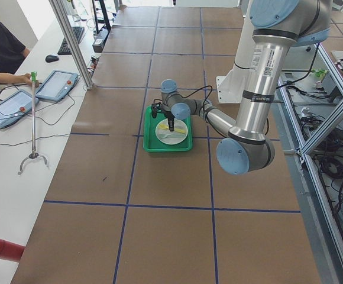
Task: Place spoon
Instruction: 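Move the left gripper over the plate and lower onto the yellow spoon, then close the left gripper on the yellow spoon handle and lift it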
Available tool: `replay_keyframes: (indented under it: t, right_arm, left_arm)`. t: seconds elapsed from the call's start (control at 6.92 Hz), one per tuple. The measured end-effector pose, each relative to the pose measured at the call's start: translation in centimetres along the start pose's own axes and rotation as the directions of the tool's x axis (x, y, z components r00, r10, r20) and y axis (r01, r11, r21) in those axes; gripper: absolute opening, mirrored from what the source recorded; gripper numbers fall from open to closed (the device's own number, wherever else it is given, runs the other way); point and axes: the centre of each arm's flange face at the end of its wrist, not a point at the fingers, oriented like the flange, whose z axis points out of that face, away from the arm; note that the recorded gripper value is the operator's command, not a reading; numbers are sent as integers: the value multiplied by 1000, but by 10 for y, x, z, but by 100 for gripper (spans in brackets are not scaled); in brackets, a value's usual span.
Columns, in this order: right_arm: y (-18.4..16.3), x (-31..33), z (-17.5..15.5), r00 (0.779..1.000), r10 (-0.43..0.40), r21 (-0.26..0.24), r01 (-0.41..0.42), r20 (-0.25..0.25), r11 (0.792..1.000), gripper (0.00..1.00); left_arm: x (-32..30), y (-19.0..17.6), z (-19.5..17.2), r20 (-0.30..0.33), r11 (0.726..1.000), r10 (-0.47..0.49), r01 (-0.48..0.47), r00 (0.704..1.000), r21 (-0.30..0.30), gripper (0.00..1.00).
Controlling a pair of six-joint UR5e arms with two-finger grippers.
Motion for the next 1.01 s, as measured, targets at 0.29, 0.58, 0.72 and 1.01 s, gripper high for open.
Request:
replay_keyframes:
  t: [0.29, 0.58, 0.72, 1.01]
  right_arm:
    - [0, 0, 0, 1000, 0, 0, 0, 0, 1000, 100]
    - [0, 0, 0, 1000, -2, 1, 2, 0, 1000, 100]
    - [0, 0, 0, 1000, -2, 1, 2, 0, 1000, 100]
    - [0, 0, 0, 1000, 0, 0, 0, 0, 1000, 100]
  left_arm:
    - [-2, 1, -4, -4, 1000, 3, -3, 1000, 3, 5]
    - [-2, 1, -11, -12, 1000, 18, -17, 1000, 10, 2]
    - [-2, 1, -24, -24, 999, 43, -42, 999, 23, 1]
    - [-7, -8, -74, -27, 996, 55, -54, 998, 64, 0]
